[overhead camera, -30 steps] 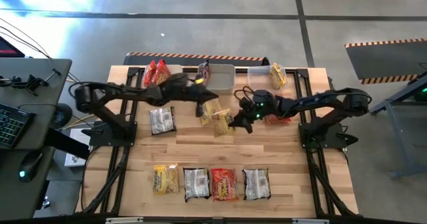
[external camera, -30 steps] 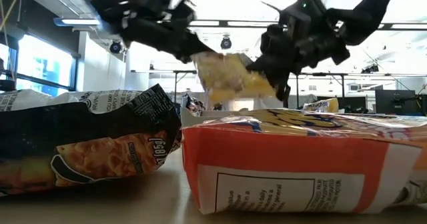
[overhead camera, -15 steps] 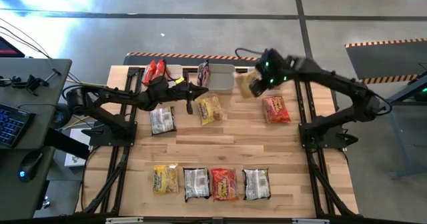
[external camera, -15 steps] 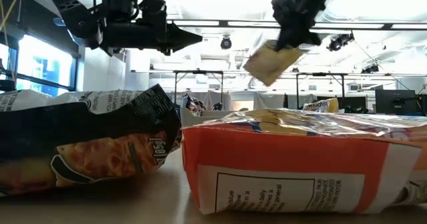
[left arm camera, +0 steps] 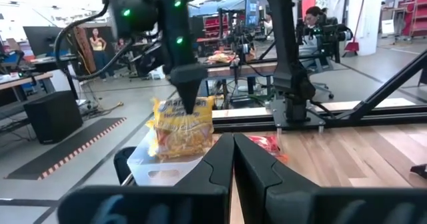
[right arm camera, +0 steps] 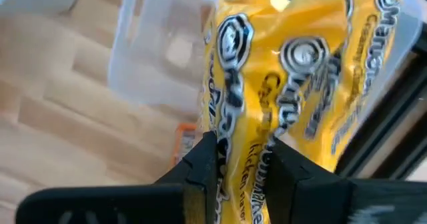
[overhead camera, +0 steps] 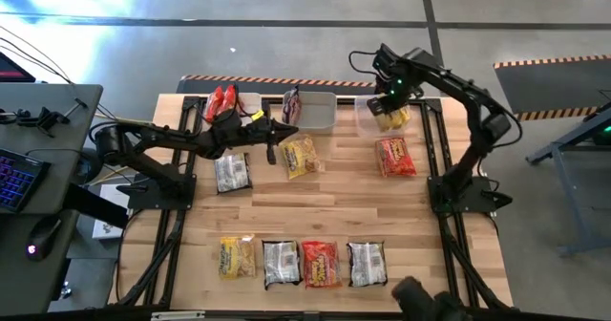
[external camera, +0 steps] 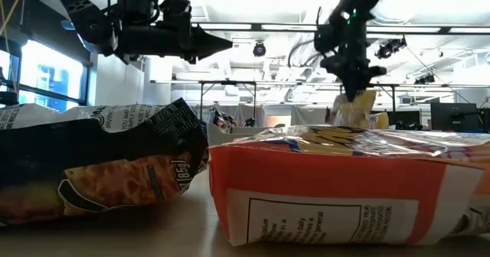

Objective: Sort Maruchan noodles
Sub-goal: Put the yellow noodle pack into the transparent bin

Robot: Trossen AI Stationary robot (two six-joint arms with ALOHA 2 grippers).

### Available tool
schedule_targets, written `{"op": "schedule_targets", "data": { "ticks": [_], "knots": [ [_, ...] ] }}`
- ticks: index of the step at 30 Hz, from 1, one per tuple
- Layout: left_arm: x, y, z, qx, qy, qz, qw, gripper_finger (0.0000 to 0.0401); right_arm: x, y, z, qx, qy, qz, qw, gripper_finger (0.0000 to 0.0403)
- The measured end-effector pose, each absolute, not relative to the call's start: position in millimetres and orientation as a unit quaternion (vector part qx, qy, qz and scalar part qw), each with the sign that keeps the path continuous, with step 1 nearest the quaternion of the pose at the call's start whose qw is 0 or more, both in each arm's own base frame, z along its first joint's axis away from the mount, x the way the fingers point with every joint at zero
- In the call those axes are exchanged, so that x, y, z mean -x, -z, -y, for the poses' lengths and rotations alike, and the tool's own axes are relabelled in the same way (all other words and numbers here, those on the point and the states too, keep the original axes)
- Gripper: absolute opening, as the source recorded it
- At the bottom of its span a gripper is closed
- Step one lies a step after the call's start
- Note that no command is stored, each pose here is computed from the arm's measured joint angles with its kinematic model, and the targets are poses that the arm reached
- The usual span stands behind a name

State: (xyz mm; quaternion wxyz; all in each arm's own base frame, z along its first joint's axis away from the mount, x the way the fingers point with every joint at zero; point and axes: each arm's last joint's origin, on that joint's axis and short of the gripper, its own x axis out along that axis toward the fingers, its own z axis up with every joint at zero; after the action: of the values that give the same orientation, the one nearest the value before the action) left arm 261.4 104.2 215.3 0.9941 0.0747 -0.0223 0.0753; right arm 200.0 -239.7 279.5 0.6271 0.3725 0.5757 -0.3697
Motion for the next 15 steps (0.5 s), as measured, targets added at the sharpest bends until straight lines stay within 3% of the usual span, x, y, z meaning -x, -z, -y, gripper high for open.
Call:
{"op": "schedule_targets", "data": {
  "ticks": [15],
  "knots": [
    [-261, -215, -104, -0.063, -0.074, 0.022, 0.995, 0.0003, -185, -263, 269, -0.363, 0.429, -0.574, 0.595, 0.0058]
  ]
}}
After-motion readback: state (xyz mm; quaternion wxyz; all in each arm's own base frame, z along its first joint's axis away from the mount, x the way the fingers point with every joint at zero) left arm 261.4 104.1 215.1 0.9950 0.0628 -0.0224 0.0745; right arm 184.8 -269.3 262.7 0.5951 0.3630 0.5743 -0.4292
